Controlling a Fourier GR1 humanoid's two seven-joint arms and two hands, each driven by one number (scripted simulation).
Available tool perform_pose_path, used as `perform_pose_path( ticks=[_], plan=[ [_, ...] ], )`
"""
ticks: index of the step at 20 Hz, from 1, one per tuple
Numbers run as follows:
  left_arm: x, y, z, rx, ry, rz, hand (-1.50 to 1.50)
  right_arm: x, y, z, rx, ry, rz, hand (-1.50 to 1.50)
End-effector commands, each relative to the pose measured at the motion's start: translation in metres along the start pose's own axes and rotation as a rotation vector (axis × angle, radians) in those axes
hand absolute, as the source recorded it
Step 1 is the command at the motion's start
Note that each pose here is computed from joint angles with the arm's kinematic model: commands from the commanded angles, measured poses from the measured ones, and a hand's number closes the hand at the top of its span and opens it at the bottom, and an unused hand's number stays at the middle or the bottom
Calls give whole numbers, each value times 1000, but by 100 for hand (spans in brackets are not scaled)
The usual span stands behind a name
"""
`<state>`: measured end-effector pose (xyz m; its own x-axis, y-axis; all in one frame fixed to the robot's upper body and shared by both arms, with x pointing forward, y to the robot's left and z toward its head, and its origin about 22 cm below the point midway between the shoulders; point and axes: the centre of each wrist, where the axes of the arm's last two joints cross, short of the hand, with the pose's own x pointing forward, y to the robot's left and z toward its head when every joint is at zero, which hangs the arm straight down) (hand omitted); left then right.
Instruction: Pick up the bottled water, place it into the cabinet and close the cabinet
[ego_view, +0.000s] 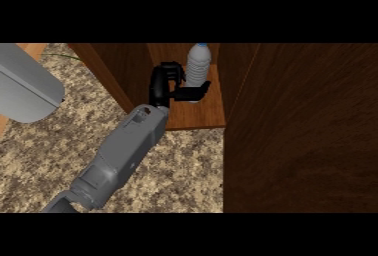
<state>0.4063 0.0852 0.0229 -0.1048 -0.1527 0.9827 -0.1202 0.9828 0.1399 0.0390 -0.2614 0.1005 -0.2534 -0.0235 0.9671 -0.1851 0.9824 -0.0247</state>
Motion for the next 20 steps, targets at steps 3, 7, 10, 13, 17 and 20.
perform_pose_path(
  ticks=[3,7,10,13,17,20],
  plan=[
    [-7,5,-11,117,70,-94,150,6,-5,-1,-1,-51,-70,-150],
    [-4,14,-18,177,53,-51,150,12,0,-5,18,-67,-53,-150],
    [-15,24,-17,195,68,-70,150,3,-9,2,11,-62,-64,-150],
    [0,40,-34,210,-12,-192,-150,5,-3,-4,31,-66,-62,-150],
    [10,36,-40,232,-52,-237,-150,6,-5,-3,30,-70,-50,-150],
    [-7,31,-27,217,-77,-278,-150,2,-14,0,31,-65,-52,-150]
  ],
)
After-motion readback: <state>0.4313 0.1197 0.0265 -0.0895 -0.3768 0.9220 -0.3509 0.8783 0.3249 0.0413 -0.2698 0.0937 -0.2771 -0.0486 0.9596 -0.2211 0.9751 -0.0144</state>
